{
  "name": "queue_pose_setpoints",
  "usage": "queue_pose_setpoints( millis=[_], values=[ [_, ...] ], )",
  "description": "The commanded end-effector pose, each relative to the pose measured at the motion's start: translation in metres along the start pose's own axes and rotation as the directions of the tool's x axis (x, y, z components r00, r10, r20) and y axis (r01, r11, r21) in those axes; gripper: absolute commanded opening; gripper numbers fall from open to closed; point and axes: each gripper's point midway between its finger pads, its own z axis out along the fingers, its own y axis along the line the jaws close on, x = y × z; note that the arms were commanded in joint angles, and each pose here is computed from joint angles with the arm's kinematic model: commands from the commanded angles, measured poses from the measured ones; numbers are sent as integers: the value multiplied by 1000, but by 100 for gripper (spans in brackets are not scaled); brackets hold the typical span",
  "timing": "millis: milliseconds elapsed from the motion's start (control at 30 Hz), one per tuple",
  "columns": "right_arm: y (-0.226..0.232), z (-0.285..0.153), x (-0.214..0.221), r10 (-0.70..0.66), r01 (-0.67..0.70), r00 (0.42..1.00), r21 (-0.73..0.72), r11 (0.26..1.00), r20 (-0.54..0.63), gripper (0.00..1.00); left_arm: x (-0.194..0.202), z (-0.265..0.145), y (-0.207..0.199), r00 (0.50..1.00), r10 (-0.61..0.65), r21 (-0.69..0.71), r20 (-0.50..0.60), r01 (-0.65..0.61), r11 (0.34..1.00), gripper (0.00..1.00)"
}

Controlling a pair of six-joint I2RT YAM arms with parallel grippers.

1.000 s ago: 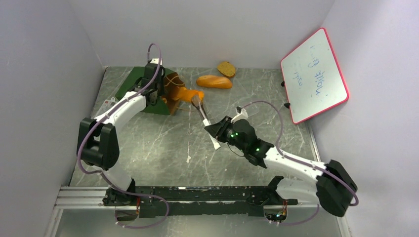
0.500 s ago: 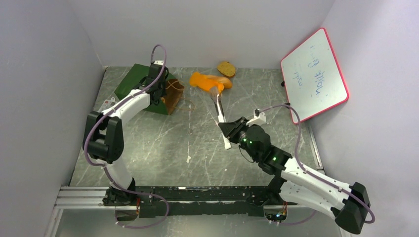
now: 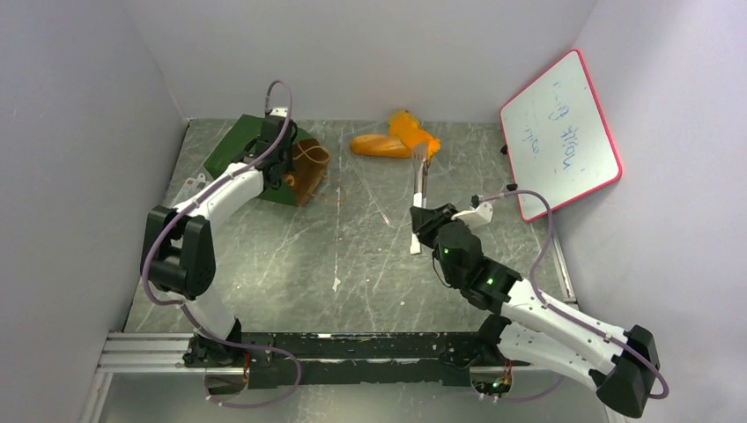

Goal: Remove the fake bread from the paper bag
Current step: Take out the fake bread from the paper bag, then place the fake bread in the container.

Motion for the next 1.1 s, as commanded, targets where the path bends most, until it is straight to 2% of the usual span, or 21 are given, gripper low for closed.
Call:
queue_pose_setpoints(
  millis=[0, 167, 467, 833, 1067],
  values=[
    [-7, 11, -23, 67, -73, 989, 44, 996, 132, 0, -15, -19, -6, 998, -34, 50, 55, 31, 998, 7],
    [-26, 26, -18, 88, -102, 987, 105, 989, 137, 0, -15, -26, -9, 997, -35, 67, 61, 31, 997, 7],
    [-65, 38, 10, 112, -125, 991, 222, 967, 67, 0, -20, -35, -11, 996, -45, 93, 81, 37, 995, 7],
    [-104, 41, 42, 214, -199, 977, 313, 928, -14, 0, -21, -38, -14, 995, -47, 110, 90, 37, 993, 7],
    [-126, 32, 55, 249, -217, 968, 407, 887, -27, 12, -23, -39, -17, 994, -48, 118, 96, 36, 992, 7]
  ],
)
